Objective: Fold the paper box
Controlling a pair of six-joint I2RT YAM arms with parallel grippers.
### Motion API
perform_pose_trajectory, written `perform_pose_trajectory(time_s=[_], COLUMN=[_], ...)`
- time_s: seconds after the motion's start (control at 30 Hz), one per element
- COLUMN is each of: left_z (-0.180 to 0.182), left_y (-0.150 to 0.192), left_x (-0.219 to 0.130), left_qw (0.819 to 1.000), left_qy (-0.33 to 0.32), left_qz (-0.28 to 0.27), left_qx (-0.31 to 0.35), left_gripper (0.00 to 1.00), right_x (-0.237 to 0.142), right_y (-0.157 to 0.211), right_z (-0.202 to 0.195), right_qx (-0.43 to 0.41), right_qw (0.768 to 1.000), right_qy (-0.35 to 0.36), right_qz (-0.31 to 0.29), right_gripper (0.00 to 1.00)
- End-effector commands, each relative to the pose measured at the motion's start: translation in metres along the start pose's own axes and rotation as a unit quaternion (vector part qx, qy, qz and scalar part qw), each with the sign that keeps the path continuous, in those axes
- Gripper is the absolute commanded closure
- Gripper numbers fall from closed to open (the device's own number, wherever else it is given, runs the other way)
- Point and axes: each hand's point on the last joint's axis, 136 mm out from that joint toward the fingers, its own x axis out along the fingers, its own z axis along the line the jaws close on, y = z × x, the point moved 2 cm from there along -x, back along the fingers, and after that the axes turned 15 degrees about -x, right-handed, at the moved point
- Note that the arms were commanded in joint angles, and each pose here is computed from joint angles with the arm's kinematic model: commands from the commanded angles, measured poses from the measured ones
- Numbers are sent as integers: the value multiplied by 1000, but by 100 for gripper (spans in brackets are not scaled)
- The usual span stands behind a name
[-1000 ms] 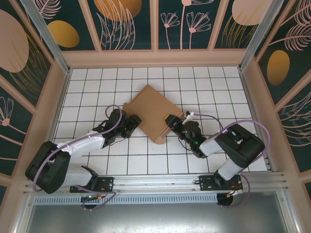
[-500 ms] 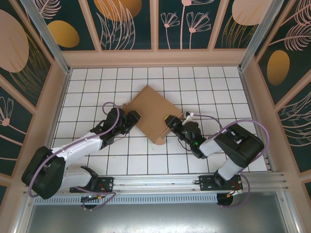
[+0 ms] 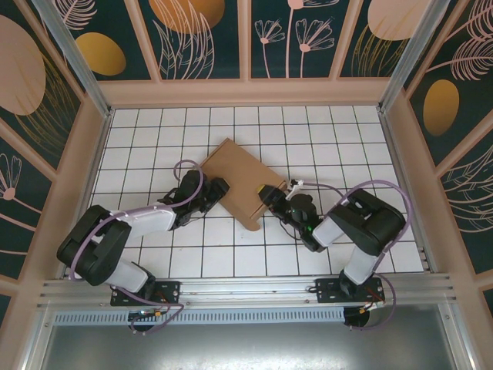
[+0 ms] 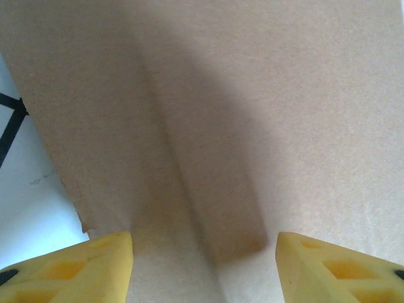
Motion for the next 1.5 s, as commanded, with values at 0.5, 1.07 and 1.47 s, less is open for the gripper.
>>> perform_pose_trajectory(time_s=[0.5, 1.07, 1.47], left_z=[-47, -77, -106], left_y=[5, -1, 17], left_x=[-1, -73, -99], left_qw=[983, 956, 791], left_qy=[180, 141, 3], left_qz=[10, -48, -89], left_qx=[35, 253, 606], left_gripper=[46, 27, 33], right_x=[11, -14, -30], right_y=[35, -19, -51], right_z=[45, -10, 12], right_qx=[104, 97, 86], right_qw=[972, 989, 984], right_qy=[-163, -52, -87], right_qz=[135, 97, 132], right_gripper=[47, 56, 55])
